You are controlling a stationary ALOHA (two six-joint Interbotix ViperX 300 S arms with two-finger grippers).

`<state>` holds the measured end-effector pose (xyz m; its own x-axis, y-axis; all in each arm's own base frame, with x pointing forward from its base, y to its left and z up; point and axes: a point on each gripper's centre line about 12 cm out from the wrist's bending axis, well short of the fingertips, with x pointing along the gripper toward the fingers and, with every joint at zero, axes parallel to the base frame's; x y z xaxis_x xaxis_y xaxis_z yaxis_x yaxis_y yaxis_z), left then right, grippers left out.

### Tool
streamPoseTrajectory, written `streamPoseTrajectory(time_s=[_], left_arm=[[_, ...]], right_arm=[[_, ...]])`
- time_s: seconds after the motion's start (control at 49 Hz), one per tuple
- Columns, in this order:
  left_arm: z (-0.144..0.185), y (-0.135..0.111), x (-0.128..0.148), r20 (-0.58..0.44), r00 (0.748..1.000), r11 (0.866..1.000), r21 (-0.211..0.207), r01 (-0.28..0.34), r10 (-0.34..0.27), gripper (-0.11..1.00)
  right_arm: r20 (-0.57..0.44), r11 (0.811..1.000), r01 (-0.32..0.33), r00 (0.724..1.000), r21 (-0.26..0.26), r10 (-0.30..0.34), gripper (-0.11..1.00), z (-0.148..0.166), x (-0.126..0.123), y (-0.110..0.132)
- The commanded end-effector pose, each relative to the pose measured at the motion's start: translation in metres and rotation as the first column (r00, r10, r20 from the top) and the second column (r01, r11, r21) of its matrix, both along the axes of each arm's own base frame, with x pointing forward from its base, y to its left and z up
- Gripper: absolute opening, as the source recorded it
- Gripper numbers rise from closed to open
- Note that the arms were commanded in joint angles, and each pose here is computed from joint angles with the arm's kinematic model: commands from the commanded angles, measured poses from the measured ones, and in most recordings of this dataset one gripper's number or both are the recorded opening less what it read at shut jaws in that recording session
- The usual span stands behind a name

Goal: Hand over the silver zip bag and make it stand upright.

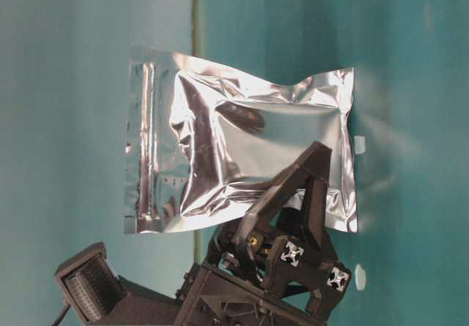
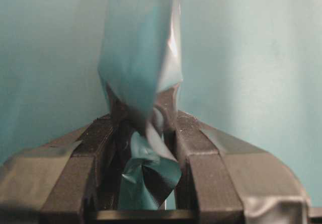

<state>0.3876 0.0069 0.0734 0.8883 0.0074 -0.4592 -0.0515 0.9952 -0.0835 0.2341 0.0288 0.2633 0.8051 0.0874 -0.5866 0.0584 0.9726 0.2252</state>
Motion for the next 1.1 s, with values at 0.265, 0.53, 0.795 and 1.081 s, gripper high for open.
streamPoseTrajectory(time_s=[0.265, 0.53, 0.795, 1.081], left_arm=[[0.0034, -0.0066, 0.0005, 0.008, 1.000, 1.000, 0.000, 0.018, -0.018, 0.28], [0.0034, -0.0067, 0.0005, 0.008, 1.000, 1.000, -0.001, 0.018, -0.018, 0.28], [0.0034, -0.0067, 0.0005, 0.008, 1.000, 1.000, -0.001, 0.018, -0.018, 0.28], [0.0034, -0.0066, 0.0005, 0.008, 1.000, 1.000, -0.002, 0.017, -0.017, 0.28]], right_arm=[[0.017, 1.000, 0.004, 1.000, 0.011, -0.004, 0.85, 0.0047, 0.0014, 0.0007], [0.018, 1.000, 0.005, 1.000, 0.014, -0.005, 0.85, 0.0048, 0.0015, 0.0008], [0.017, 1.000, 0.005, 1.000, 0.014, -0.005, 0.85, 0.0047, 0.0014, 0.0007], [0.017, 1.000, 0.006, 1.000, 0.014, -0.007, 0.85, 0.0042, 0.0013, 0.0004]])
